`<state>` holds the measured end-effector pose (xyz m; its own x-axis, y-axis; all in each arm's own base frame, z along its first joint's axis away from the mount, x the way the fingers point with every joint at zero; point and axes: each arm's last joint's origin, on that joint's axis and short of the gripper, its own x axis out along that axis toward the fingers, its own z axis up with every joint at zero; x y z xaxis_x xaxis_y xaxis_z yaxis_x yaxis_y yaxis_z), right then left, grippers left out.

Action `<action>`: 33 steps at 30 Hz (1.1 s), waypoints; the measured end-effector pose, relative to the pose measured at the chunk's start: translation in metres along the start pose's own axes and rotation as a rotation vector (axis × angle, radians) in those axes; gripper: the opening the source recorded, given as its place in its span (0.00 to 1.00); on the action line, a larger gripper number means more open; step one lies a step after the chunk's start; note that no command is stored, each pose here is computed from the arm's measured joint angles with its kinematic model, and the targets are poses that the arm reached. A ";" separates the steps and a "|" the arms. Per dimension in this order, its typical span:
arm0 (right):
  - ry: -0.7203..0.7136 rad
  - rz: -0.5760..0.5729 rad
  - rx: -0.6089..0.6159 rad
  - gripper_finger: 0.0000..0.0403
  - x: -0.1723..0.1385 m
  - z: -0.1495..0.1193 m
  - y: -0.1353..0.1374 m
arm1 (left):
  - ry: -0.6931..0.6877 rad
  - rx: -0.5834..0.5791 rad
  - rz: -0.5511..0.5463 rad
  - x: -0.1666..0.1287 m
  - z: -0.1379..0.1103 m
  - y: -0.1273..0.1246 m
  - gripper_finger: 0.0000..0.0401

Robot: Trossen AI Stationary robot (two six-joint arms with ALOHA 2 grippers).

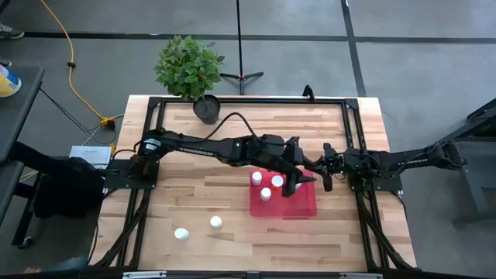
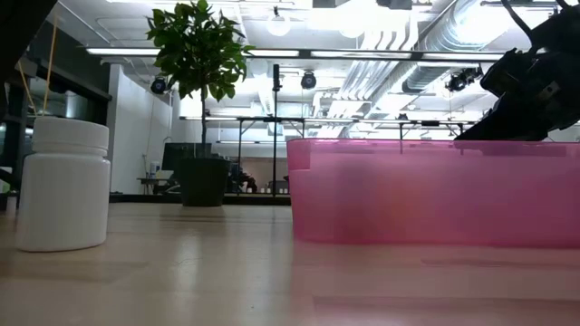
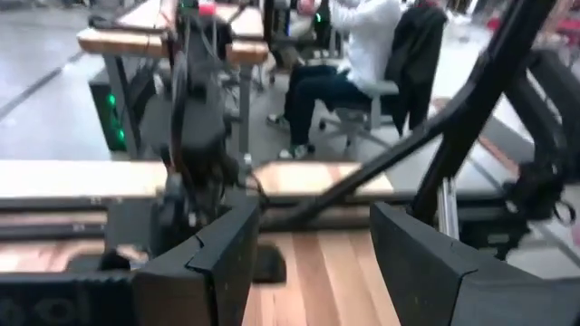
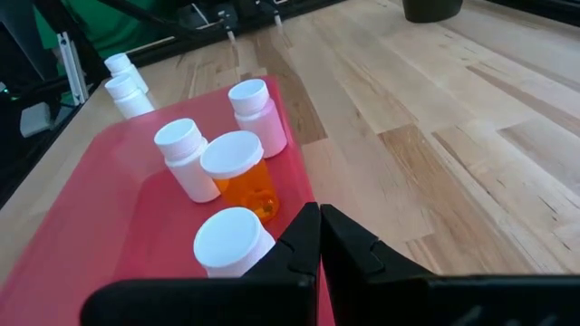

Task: Pick and place pill bottles into a basket
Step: Put the white pill bottle into the pink bin

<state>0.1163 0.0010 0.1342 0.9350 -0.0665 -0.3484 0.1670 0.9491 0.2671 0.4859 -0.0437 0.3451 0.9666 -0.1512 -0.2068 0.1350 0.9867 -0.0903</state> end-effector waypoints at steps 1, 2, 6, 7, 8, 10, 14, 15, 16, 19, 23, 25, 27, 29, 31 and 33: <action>0.000 0.000 0.000 0.00 0.000 0.000 0.000 | 0.018 0.006 -0.013 0.001 -0.005 0.000 0.61; 0.000 0.000 0.000 0.00 0.000 0.000 0.000 | 0.029 0.014 -0.026 0.002 -0.011 0.000 0.61; 0.000 0.000 0.000 0.01 0.000 0.000 0.000 | 0.058 0.022 -0.038 0.003 -0.026 -0.008 0.61; 0.000 0.000 0.000 0.00 0.000 0.000 0.000 | 0.037 0.023 -0.041 0.002 -0.026 -0.009 0.61; 0.000 -0.001 0.000 0.00 0.000 0.000 0.000 | 0.029 0.020 -0.032 0.001 -0.027 -0.009 0.61; 0.004 -0.002 0.006 0.00 0.000 0.000 0.000 | 0.044 0.016 0.003 -0.005 -0.030 -0.007 0.61; 0.013 -0.006 0.015 0.01 0.001 -0.001 0.000 | 0.062 0.015 0.070 -0.018 -0.039 -0.003 0.61; 0.015 -0.007 0.015 0.01 0.001 -0.001 0.000 | 0.057 0.007 0.072 -0.021 -0.041 -0.004 0.61; 0.017 -0.007 0.014 0.01 0.001 -0.001 0.000 | 0.052 0.000 0.073 -0.026 -0.043 -0.005 0.61; 0.024 -0.009 0.013 0.00 0.002 -0.002 -0.001 | 0.018 -0.025 0.083 -0.038 -0.050 -0.005 0.61; 0.029 -0.012 0.012 0.01 0.002 -0.002 -0.001 | 0.034 -0.039 0.152 -0.054 -0.062 -0.002 0.61; 0.029 -0.012 0.008 0.01 0.002 -0.002 -0.001 | 0.044 -0.052 0.163 -0.063 -0.066 -0.002 0.61; 0.029 -0.012 0.008 0.00 0.002 -0.002 -0.001 | 0.019 -0.056 0.156 -0.071 -0.069 -0.002 0.61; 0.029 -0.012 0.008 0.01 0.002 -0.002 -0.001 | -0.012 -0.079 0.151 -0.080 -0.072 -0.003 0.61; 0.029 -0.012 0.007 0.01 0.002 -0.002 -0.001 | -0.057 -0.090 0.143 -0.087 -0.075 -0.003 0.61; 0.029 -0.013 0.009 0.01 0.002 -0.002 -0.001 | -0.059 -0.107 0.156 -0.095 -0.080 -0.002 0.61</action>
<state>0.1173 0.0010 0.1311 0.9232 -0.0692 -0.3780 0.1818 0.9453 0.2710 0.3759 -0.0362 0.2867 0.9855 0.0104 -0.1692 -0.0387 0.9855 -0.1651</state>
